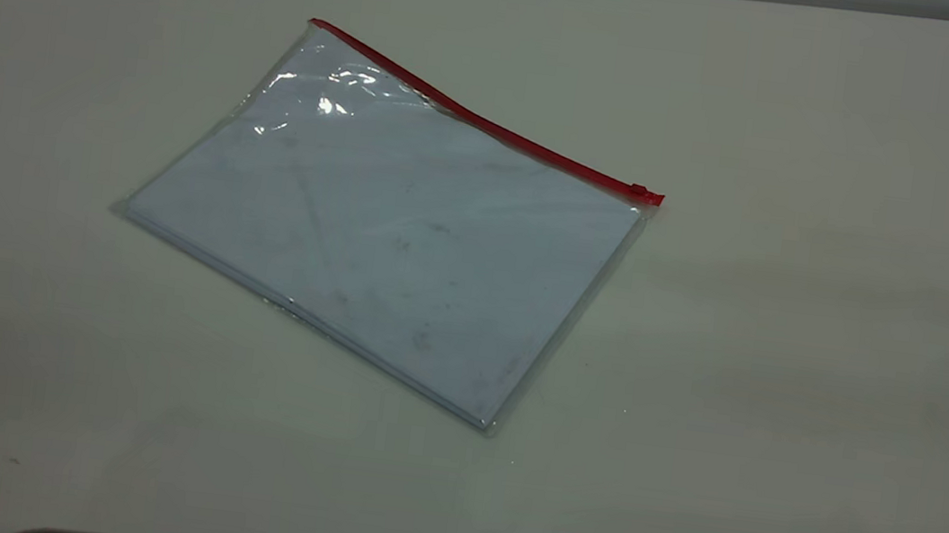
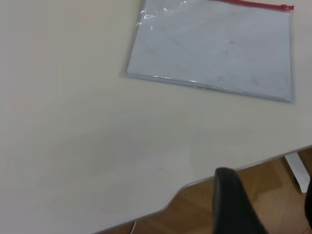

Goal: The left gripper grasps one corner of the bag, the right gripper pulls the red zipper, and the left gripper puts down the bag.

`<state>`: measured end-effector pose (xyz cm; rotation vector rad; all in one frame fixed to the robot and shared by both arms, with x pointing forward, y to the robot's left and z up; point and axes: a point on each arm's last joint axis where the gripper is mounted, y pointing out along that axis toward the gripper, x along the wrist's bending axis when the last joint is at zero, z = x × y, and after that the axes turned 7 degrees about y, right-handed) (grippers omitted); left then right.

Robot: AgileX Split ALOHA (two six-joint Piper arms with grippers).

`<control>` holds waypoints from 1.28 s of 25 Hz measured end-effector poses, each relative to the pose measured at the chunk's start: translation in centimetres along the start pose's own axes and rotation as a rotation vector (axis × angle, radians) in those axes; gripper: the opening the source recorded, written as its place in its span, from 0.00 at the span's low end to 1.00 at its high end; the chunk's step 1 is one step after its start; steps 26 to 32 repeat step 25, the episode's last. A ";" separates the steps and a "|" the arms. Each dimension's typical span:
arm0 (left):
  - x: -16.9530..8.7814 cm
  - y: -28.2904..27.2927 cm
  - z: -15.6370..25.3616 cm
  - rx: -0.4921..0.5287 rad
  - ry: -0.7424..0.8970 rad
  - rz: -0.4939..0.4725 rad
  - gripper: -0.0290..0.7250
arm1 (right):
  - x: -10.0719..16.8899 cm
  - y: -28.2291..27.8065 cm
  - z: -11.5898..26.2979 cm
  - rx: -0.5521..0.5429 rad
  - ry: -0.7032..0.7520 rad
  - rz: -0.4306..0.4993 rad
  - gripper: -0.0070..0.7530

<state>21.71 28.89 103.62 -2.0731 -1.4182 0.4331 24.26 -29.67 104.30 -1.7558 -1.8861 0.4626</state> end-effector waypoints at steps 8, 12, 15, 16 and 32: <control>0.0 0.0 0.0 0.000 0.000 0.000 0.60 | -0.1 -0.9 0.7 -0.072 -0.001 -0.012 0.41; 0.0 0.0 0.0 0.000 0.003 0.000 0.60 | -0.1 -0.9 0.7 -0.072 -0.001 -0.012 0.41; 0.0 0.0 0.0 0.000 0.003 0.000 0.60 | -0.1 -0.9 0.7 -0.072 -0.001 -0.012 0.41; 0.0 0.0 0.0 0.000 0.003 0.000 0.60 | -0.1 -0.9 0.7 -0.072 -0.001 -0.012 0.41; 0.0 0.0 0.0 0.000 0.002 0.000 0.60 | -0.1 -0.9 0.8 -0.071 -0.001 -0.012 0.41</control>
